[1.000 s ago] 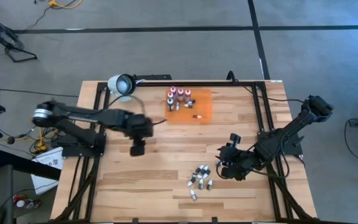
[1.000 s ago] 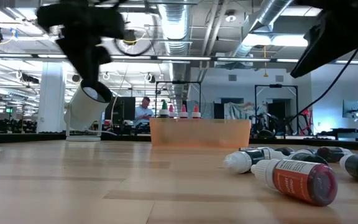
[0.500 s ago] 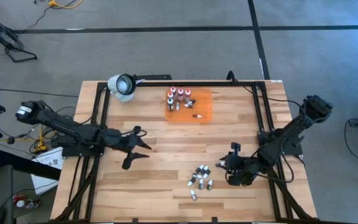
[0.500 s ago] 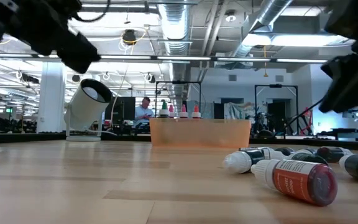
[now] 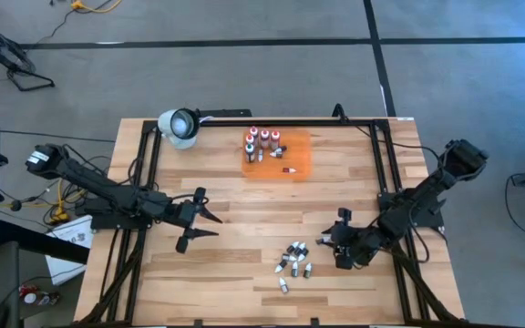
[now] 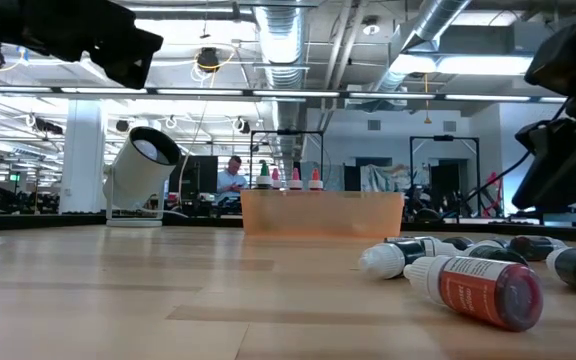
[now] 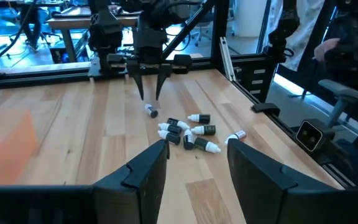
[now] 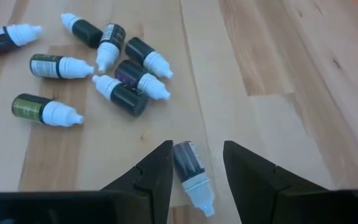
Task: Pick & Place food coloring
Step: Put the black small food coloring bottle into the orange bin
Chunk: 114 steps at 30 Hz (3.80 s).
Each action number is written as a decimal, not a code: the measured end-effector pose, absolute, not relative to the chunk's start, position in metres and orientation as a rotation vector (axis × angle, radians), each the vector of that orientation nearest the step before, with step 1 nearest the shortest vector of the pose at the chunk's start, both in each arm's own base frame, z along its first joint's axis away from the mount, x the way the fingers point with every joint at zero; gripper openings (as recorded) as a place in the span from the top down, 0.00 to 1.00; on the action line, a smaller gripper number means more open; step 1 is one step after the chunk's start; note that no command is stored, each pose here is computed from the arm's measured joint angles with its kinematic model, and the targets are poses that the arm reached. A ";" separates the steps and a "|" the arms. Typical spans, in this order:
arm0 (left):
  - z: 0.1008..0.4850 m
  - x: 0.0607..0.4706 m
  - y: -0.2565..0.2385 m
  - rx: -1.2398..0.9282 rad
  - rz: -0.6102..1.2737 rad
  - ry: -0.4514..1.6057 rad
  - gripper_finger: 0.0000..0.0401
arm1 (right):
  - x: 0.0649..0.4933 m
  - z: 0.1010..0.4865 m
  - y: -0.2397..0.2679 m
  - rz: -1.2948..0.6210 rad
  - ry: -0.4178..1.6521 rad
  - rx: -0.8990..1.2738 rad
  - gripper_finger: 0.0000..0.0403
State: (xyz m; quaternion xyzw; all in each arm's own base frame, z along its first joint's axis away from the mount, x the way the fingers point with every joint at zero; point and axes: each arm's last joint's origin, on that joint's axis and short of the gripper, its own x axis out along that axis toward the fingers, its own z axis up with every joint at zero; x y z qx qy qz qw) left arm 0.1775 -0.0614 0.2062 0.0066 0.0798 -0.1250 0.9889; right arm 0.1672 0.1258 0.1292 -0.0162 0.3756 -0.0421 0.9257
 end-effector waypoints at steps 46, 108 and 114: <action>0.205 0.177 -0.061 0.035 -0.252 0.169 0.59 | 0.178 0.091 0.125 -0.077 0.837 -0.011 0.83; 0.187 0.198 -0.060 -0.032 0.043 0.180 0.59 | 0.298 0.181 -0.069 -0.487 0.728 -0.190 0.81; 0.187 0.198 -0.060 -0.059 0.046 0.180 0.59 | 0.298 0.172 -0.084 -0.511 0.748 -0.145 0.81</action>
